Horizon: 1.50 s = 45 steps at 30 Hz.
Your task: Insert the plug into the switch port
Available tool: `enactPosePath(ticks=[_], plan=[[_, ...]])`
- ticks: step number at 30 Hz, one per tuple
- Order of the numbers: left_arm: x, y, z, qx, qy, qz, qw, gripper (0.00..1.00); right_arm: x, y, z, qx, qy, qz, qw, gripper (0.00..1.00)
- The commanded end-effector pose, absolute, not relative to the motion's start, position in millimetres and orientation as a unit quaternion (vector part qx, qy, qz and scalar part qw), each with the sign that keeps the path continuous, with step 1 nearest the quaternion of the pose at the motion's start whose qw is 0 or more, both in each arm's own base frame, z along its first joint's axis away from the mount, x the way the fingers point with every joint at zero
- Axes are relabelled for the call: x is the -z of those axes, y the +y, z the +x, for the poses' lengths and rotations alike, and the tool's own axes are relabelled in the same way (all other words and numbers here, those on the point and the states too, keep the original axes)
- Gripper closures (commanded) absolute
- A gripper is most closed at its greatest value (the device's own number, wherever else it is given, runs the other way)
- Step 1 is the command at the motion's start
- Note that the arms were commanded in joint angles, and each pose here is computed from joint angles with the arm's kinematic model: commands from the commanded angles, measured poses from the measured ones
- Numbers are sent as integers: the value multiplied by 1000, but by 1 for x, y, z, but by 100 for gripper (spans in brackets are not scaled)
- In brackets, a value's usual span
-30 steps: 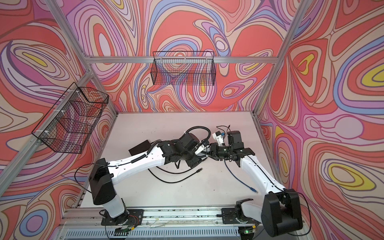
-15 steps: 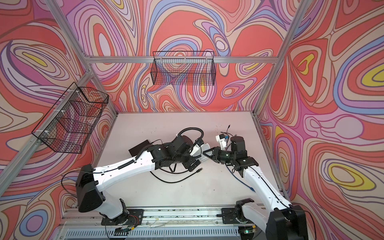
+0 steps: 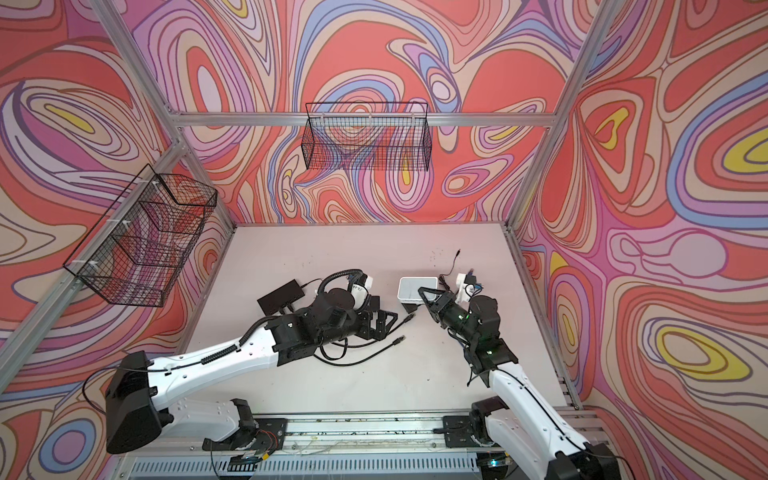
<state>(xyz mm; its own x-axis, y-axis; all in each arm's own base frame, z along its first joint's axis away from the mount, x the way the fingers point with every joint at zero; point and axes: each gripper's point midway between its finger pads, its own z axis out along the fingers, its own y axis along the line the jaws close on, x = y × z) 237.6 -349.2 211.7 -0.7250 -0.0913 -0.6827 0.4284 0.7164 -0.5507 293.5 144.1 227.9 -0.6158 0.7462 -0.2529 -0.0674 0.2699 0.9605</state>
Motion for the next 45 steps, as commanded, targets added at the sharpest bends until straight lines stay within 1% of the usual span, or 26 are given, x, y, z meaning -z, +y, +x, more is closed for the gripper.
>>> enactPosePath(ticks=[1,5,8,13,14,16,20,24,28,32,35,38,42,45], plan=[[-257,-364,246,480,796,4,370,2,-266,137,296,-585,644,258,421,100],[-265,-374,248,515,776,-14,363,5,-266,143,293,-583,642,261,424,100],[-269,-378,250,541,759,-28,363,6,-263,149,292,-588,641,255,423,100],[-261,-380,254,549,752,-49,361,10,-261,159,291,-599,634,245,423,100],[-261,-380,257,553,747,-57,365,11,-262,161,291,-602,634,242,422,100],[-263,-382,261,559,739,-65,371,17,-263,166,291,-605,632,236,423,100],[-266,-389,277,544,740,-80,389,20,-269,175,291,-620,619,225,428,100],[-280,-400,286,568,713,-85,402,25,-270,181,291,-624,614,221,430,100],[-287,-393,295,576,688,-112,427,28,-272,184,289,-630,607,220,432,100],[-285,-392,298,586,674,-129,432,33,-270,188,288,-631,608,216,430,100],[-282,-387,301,596,659,-148,435,34,-268,189,287,-635,605,218,429,99],[-284,-384,302,603,647,-157,439,40,-265,189,286,-635,604,220,428,99],[-286,-387,303,607,644,-159,437,54,-266,190,285,-636,604,217,429,97],[-288,-391,302,615,642,-155,432,67,-268,191,285,-635,606,210,431,89]])
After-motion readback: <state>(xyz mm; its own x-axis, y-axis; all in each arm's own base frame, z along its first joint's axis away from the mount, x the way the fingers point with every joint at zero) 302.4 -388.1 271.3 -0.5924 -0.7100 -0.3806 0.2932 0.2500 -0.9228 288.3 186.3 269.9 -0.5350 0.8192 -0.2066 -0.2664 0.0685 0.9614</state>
